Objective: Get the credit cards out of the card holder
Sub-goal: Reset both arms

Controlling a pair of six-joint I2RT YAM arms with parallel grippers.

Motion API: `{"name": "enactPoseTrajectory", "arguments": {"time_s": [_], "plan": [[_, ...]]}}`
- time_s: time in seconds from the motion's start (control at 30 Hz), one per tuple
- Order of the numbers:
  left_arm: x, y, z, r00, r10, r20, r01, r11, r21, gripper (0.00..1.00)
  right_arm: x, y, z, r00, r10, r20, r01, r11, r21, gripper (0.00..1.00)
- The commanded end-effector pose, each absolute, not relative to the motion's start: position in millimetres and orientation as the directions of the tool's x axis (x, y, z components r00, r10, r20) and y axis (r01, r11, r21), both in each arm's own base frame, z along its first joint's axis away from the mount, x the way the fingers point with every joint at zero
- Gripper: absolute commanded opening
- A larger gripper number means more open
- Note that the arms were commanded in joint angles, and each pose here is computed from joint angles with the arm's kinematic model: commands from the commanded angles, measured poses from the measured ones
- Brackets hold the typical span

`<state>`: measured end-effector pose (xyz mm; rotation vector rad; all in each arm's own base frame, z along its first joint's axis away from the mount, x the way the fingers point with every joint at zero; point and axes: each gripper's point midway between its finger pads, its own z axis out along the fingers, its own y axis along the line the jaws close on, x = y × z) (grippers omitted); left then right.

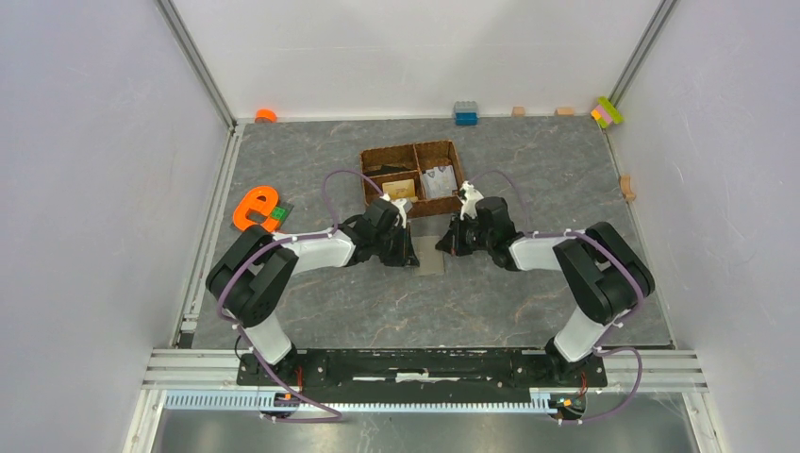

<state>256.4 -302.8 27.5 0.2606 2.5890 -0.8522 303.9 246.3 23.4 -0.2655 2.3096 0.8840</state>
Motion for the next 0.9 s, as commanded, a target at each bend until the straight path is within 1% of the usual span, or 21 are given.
{"name": "enactPoseTrajectory", "arguments": {"time_s": [0.0,0.07,0.17,0.33,0.37,0.43,0.53,0.57,0.6,0.63,0.67,0.7,0.73,0.8,0.83,0.87], "plan": [[261.1,-299.4,32.6,-0.877,0.083,-0.473,0.342,0.799,-0.495,0.17,302.6,236.4,10.7,-0.804,0.023,-0.594,-0.362,0.773,0.521,0.0],[260.7,-300.1,38.7,-0.869,0.077,-0.488,0.353,0.789,-0.502,0.17,303.5,232.6,28.8,-0.765,0.055,-0.642,-0.383,0.762,0.522,0.0],[262.6,-298.0,69.0,-0.806,0.023,-0.591,0.402,0.754,-0.519,0.2,308.8,218.9,56.3,-0.674,0.073,-0.735,-0.412,0.789,0.456,0.0],[265.2,-267.2,121.3,-0.662,-0.091,-0.744,0.423,0.774,-0.471,0.26,314.9,191.3,97.5,-0.511,0.11,-0.853,-0.398,0.849,0.348,0.0],[265.9,-259.6,129.6,-0.631,-0.113,-0.767,0.418,0.784,-0.459,0.28,316.1,185.7,104.6,-0.476,0.115,-0.872,-0.391,0.86,0.327,0.01],[266.5,-243.4,147.8,-0.56,-0.159,-0.813,0.406,0.802,-0.437,0.33,317.4,169.6,116.8,-0.403,0.117,-0.908,-0.357,0.893,0.274,0.07],[267.9,-215.3,171.2,-0.443,-0.213,-0.871,0.371,0.841,-0.394,0.45,316.3,143.0,132.1,-0.278,0.061,-0.959,-0.315,0.937,0.151,0.2],[267.2,-206.9,177.4,-0.41,-0.224,-0.884,0.36,0.851,-0.382,0.53,313.4,135.3,133.7,-0.243,0.043,-0.969,-0.304,0.945,0.119,0.24],[266.5,-198.9,178.6,-0.384,-0.225,-0.895,0.347,0.864,-0.366,0.58,313.1,127.5,138.4,-0.198,0.036,-0.98,-0.282,0.955,0.092,0.3],[266.1,-192.1,183.0,-0.351,-0.235,-0.906,0.34,0.87,-0.358,0.66,310.2,120.1,139.2,-0.163,0.039,-0.986,-0.26,0.962,0.081,0.35],[265.2,-187.6,184.2,-0.325,-0.236,-0.916,0.341,0.874,-0.346,0.75,308.6,113.8,143.2,-0.114,0.046,-0.992,-0.241,0.968,0.072,0.43],[264.3,-183.1,187.0,-0.301,-0.242,-0.922,0.338,0.877,-0.34,0.81,304.1,108.0,143.7,-0.067,0.052,-0.996,-0.231,0.971,0.066,0.72],[263.8,-178.5,189.1,-0.278,-0.252,-0.927,0.331,0.881,-0.339,0.85,298.2,102.5,140.9,-0.027,0.037,-0.999,-0.227,0.973,0.042,0.97],[264.0,-171.2,190.6,-0.248,-0.257,-0.934,0.316,0.89,-0.329,0.98,289.4,92.5,146.1,0.075,0.002,-0.997,-0.214,0.977,-0.015,0.98],[264.5,-167.7,190.3,-0.238,-0.257,-0.937,0.303,0.897,-0.323,1.0,283.3,87.7,142.6,0.105,-0.025,-0.994,-0.209,0.977,-0.047,0.98],[265.0,-164.7,190.5,-0.23,-0.255,-0.939,0.292,0.903,-0.317,1.0,279.2,83.4,142.0,0.133,-0.063,-0.989,-0.2,0.976,-0.089,0.98]]}}
